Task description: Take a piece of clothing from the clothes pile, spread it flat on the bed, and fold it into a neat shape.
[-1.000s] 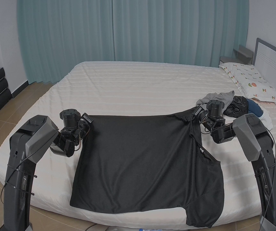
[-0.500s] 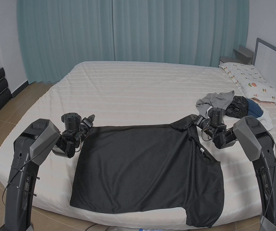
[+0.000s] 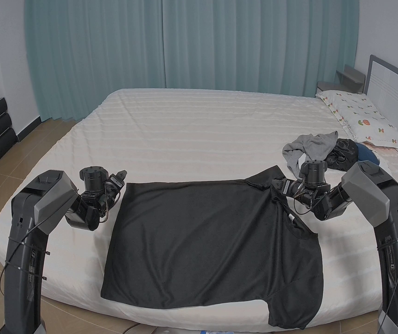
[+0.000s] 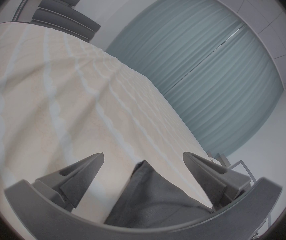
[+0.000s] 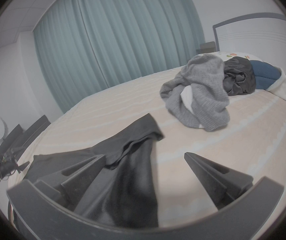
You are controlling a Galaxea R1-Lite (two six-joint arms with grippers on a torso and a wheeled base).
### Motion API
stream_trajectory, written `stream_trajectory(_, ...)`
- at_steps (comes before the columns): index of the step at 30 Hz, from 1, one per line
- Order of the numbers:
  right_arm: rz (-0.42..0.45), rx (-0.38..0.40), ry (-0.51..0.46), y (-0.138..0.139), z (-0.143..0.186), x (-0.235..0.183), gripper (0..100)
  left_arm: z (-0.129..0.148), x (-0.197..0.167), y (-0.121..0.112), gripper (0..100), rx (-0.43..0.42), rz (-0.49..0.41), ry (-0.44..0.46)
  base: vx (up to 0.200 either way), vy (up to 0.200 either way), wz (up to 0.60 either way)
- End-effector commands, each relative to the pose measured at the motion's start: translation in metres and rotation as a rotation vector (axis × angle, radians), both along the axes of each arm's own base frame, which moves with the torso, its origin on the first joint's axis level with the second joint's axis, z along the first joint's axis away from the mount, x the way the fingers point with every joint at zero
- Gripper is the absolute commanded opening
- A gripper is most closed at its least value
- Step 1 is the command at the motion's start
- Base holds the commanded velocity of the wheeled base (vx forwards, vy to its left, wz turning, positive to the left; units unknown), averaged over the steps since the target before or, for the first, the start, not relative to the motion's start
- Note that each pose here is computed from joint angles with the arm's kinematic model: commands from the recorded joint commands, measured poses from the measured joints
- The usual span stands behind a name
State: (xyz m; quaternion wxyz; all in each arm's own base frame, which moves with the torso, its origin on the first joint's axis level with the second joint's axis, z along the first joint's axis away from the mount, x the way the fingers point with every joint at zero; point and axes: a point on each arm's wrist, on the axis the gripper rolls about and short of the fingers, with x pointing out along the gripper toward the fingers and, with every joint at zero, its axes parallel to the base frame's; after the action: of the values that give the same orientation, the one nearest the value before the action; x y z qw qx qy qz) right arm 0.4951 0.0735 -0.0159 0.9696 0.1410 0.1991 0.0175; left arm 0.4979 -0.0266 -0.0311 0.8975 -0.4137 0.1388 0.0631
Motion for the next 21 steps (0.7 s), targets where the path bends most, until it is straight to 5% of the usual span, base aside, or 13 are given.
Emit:
stream_trajectory(1,0.038,-0.013,0.007,0.016,0.003,-0.007,100,0.007,-0.002,0.004,100,0.0,0.01,-0.007,0.0,0.0,0.0)
stream_trajectory(8,0.067,-0.059,0.029,0.022,-0.005,-0.01,100,0.007,-0.002,0.005,100,0.0,0.01,-0.007,0.0,0.0,0.0)
stream_trajectory(9,0.07,-0.074,0.039,0.021,-0.008,-0.012,0,0.007,-0.001,0.006,100,-0.004,0.011,-0.009,0.0,0.0,0.0)
stream_trajectory(21,0.0,-0.089,0.016,-0.001,0.002,-0.009,0,0.007,-0.002,0.007,100,-0.004,0.013,0.0,0.0,0.0,0.0)
